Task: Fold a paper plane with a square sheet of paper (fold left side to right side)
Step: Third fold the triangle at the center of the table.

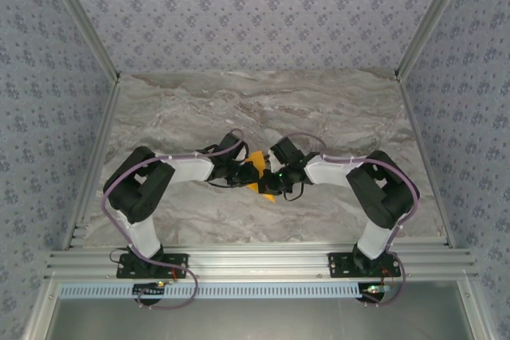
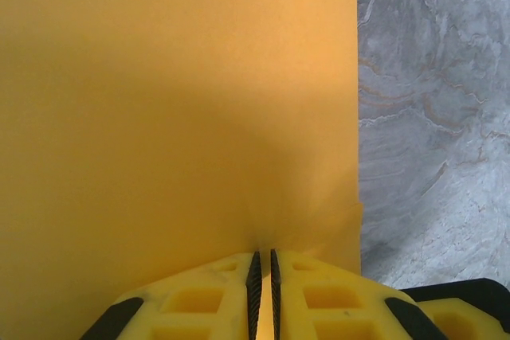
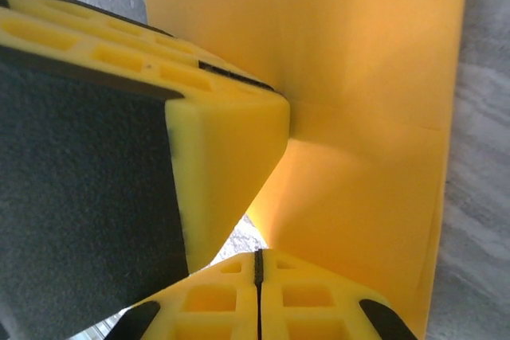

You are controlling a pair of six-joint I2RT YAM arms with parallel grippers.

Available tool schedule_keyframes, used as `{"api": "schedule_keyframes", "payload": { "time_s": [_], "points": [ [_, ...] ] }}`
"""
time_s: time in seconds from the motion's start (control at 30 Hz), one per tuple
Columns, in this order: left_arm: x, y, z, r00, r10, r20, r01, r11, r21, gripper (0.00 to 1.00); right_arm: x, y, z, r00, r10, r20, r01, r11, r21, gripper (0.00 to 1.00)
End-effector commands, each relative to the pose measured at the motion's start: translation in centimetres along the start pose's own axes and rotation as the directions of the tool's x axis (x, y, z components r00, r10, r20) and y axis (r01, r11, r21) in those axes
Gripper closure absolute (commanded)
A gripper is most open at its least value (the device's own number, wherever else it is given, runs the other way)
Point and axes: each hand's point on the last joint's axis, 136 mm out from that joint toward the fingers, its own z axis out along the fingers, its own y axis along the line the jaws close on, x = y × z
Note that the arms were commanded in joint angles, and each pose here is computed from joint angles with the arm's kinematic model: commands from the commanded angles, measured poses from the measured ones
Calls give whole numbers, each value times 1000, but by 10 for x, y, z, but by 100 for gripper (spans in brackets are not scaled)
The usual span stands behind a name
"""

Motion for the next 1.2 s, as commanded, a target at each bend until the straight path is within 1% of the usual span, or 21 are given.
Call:
{"api": "schedule_keyframes", "payload": {
  "time_s": [0.0, 0.3, 0.67, 0.8, 0.83, 0.97, 1.17],
  "points": [
    [10, 29, 11, 999, -17, -27, 14, 996, -88, 86, 3, -11, 6, 999, 36, -12, -35, 999, 42, 92],
    [12, 35, 13, 999, -18, -31, 14, 994, -108, 86, 23, -38, 1, 996, 57, -67, -47, 988, 144, 93],
    [13, 43, 15, 999, -22, -35, 17, 992, -128, 87, 43, -55, -16, 991, 105, -82, -89, 979, 182, 93],
    [12, 42, 15, 999, -24, -35, 19, 992, -126, 87, 41, -54, -24, 993, 103, -62, -91, 980, 176, 92],
    [12, 41, 15, 999, -22, -36, 17, 992, -125, 87, 40, -52, -26, 996, 63, -61, -52, 984, 168, 92],
    [10, 36, 14, 999, -21, -35, 17, 994, -109, 87, 35, -46, -35, 998, 30, -48, -22, 986, 163, 92],
    [3, 19, 6, 1000, -5, -17, 4, 998, -69, 85, 25, -18, -38, 1000, -27, -16, 28, 998, 49, 91]
  ]
}}
